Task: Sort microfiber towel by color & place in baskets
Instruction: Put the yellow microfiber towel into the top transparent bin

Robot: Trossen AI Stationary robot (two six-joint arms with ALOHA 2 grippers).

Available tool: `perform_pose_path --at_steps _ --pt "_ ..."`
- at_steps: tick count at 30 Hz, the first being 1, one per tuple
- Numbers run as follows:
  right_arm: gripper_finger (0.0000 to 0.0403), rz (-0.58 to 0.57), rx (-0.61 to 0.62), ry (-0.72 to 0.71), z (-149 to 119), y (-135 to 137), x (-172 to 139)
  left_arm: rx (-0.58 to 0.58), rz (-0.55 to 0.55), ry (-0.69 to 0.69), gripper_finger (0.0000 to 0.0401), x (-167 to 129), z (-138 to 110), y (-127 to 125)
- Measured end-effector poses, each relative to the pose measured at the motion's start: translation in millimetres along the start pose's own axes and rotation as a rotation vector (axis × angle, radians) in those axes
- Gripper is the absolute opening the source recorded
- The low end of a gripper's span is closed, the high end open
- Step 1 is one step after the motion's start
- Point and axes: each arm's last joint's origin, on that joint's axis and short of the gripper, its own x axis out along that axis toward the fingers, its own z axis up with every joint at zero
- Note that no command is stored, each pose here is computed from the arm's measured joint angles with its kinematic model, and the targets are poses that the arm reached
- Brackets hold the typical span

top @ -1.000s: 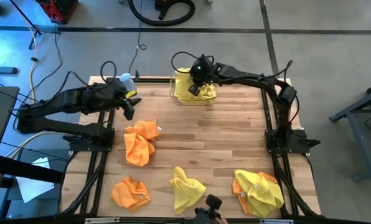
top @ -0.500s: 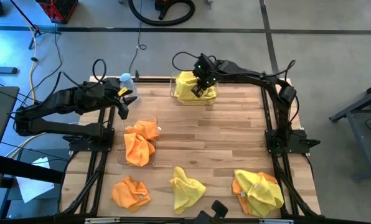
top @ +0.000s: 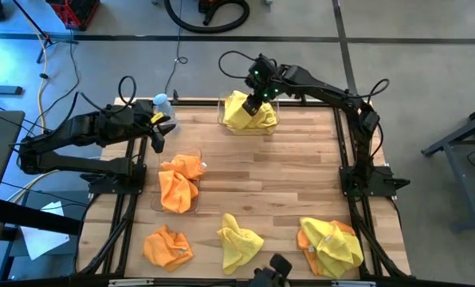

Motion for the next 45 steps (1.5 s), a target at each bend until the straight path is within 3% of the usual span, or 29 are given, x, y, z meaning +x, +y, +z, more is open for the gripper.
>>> perform_pose_path --at_steps 5,11,16,20,23,29,33,37,41,45 --pt "0.0195 -0.077 -0.002 -0.024 1 -8 3 -0.056 -0.001 0.0 0.0158 0 0 0" --pt "0.0198 -0.087 0.027 0.064 -12 -13 11 -0.117 0.002 0.005 0.0158 2 0 -1" --pt "0.0183 0.133 0.009 0.075 -12 -4 8 -0.151 0.005 0.01 0.0158 3 0 -1" --pt "0.0174 0.284 -0.096 0.097 -15 12 11 -0.177 0.016 0.013 0.0158 5 0 -2" --pt "0.0172 0.249 -0.2 0.103 -17 27 20 -0.198 0.021 0.018 0.0158 7 0 -3" --pt "0.0172 0.016 -0.383 0.036 -14 43 44 -0.211 0.033 0.036 0.0158 13 0 -5" --pt "0.0173 0.003 -0.434 0.032 -14 43 63 -0.217 0.04 0.047 0.0158 17 0 -7" --pt "0.017 0.007 -0.439 0.114 -23 34 93 -0.228 0.045 0.056 0.0158 20 0 -8" --pt "0.0132 0.016 -0.432 0.157 -28 27 112 -0.227 0.047 0.059 0.0158 21 0 -9" --pt "0.0026 0.017 -0.434 0.164 -29 24 112 -0.236 0.048 0.059 0.0158 21 0 -9"
